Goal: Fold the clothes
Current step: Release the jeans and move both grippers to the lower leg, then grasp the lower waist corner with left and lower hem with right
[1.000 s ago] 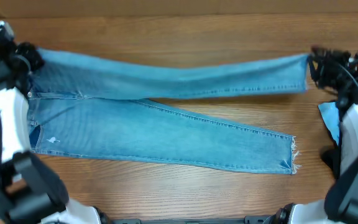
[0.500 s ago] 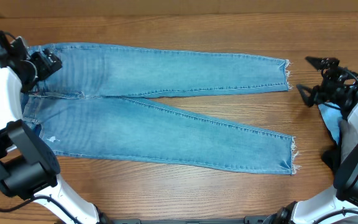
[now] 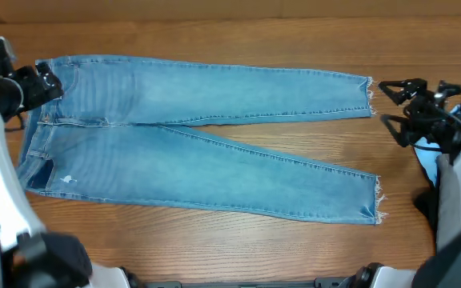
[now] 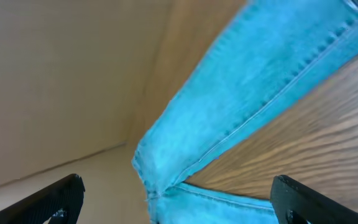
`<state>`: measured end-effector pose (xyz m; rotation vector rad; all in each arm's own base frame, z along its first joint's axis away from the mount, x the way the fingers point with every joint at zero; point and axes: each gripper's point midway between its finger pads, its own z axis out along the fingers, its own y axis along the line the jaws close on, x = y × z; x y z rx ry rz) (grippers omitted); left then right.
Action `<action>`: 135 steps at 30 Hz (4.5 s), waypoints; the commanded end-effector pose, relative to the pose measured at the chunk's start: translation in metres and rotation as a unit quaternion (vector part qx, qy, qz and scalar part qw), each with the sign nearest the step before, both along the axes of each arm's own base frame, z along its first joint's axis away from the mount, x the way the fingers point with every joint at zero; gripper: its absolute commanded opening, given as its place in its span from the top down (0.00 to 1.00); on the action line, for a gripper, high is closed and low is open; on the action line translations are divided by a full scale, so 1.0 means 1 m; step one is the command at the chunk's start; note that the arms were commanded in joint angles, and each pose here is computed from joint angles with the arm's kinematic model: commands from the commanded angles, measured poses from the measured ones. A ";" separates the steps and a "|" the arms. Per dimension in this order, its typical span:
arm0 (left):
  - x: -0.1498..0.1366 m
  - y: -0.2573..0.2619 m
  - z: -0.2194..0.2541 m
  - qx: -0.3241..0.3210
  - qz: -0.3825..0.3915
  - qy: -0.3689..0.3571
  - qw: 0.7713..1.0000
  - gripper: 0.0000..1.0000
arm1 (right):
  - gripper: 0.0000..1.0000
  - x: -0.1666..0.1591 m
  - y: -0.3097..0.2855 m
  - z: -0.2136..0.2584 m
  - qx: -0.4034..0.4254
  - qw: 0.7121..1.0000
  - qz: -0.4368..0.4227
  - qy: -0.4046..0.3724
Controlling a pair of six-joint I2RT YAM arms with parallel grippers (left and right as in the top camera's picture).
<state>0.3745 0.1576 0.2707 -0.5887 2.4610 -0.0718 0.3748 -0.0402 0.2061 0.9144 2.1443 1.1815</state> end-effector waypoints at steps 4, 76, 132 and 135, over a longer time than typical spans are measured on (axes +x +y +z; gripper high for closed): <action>-0.054 -0.001 0.034 0.021 0.085 0.015 0.996 0.00 | 0.00 -0.055 -0.010 0.042 -0.123 0.989 -0.080 0.002; -0.115 0.054 -0.176 -0.167 0.223 0.244 0.929 0.00 | 0.52 -0.201 -0.030 -0.211 -0.142 0.869 -0.101 0.464; -0.111 0.056 -0.270 -0.249 0.217 0.076 0.941 0.91 | 0.96 -0.145 -0.033 -0.139 -0.133 0.923 -0.039 0.359; -0.114 0.055 -0.268 -0.253 0.219 0.087 0.938 0.96 | 0.96 -0.145 -0.033 -0.139 -0.133 0.923 -0.039 0.358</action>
